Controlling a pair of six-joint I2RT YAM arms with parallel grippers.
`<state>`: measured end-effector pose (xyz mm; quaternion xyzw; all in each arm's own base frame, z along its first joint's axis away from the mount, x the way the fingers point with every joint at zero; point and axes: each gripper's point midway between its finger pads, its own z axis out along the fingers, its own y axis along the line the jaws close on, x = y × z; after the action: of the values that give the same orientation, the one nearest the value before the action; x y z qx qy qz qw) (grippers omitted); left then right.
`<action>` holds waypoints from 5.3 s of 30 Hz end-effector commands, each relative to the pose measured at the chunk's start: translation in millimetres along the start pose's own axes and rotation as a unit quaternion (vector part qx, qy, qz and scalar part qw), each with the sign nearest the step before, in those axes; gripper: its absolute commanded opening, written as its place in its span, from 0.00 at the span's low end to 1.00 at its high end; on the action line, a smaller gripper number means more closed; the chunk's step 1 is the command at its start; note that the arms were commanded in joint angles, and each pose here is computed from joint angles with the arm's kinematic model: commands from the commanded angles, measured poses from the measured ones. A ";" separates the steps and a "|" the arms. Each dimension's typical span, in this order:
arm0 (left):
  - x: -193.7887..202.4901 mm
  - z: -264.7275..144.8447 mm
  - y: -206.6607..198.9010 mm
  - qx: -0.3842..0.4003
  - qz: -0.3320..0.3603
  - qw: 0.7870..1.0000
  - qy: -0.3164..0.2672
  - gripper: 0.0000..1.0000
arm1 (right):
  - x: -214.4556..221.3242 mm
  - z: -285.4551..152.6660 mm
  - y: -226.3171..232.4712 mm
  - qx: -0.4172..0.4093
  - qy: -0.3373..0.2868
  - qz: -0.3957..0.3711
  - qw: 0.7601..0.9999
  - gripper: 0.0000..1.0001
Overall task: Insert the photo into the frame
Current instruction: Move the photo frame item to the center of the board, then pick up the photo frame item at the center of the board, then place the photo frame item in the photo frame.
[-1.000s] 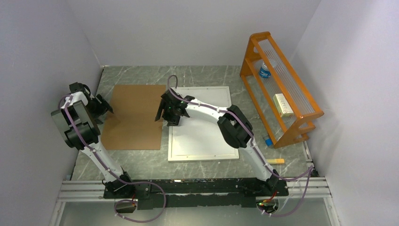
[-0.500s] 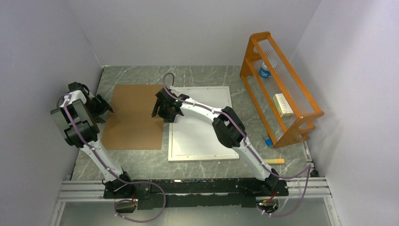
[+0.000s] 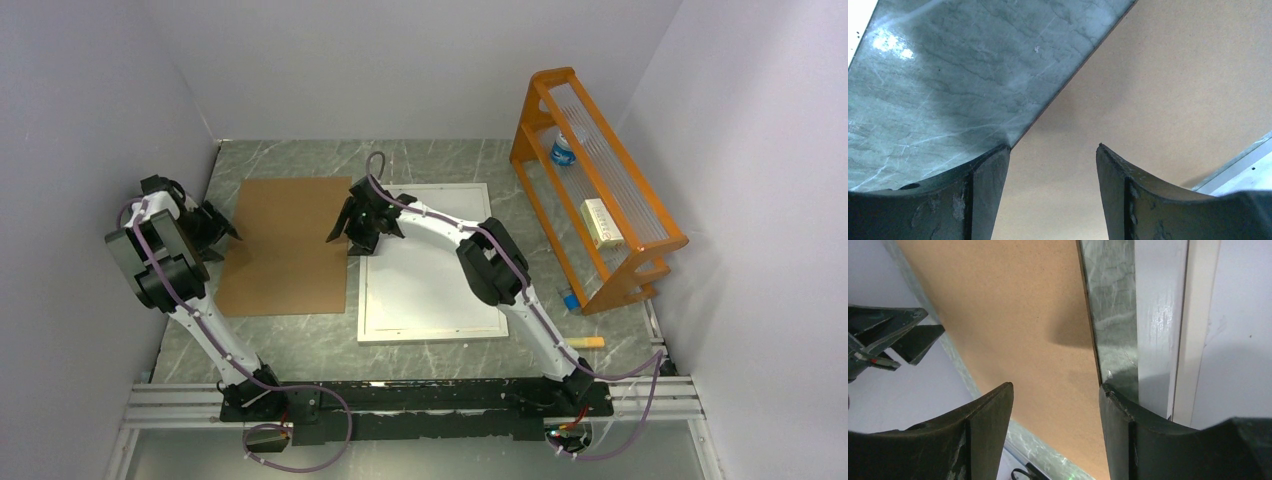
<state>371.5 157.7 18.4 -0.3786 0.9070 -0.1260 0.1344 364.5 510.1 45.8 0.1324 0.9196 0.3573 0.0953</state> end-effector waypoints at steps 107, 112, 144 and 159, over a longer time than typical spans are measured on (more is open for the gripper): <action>156.0 43.1 -78.1 0.059 0.088 0.968 0.226 0.65 | -17.1 -194.8 31.6 -0.208 -0.055 -0.128 0.968 0.37; 156.2 41.6 -78.4 0.060 0.090 0.968 0.225 0.65 | -19.1 -196.1 27.8 -0.201 -0.049 -0.118 0.971 0.30; 188.7 -15.1 -192.5 0.250 0.160 0.948 0.117 0.73 | -24.1 -367.2 -99.7 -0.166 -0.146 -0.155 0.963 0.00; 217.8 34.1 -203.3 0.203 0.187 0.948 0.157 0.68 | -30.3 -328.3 -114.8 -0.182 -0.101 -0.130 0.969 0.00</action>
<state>359.8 -142.4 35.6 -0.1457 0.9183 -0.3591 0.0812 269.5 199.5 181.1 0.0691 0.8689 0.4408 0.2142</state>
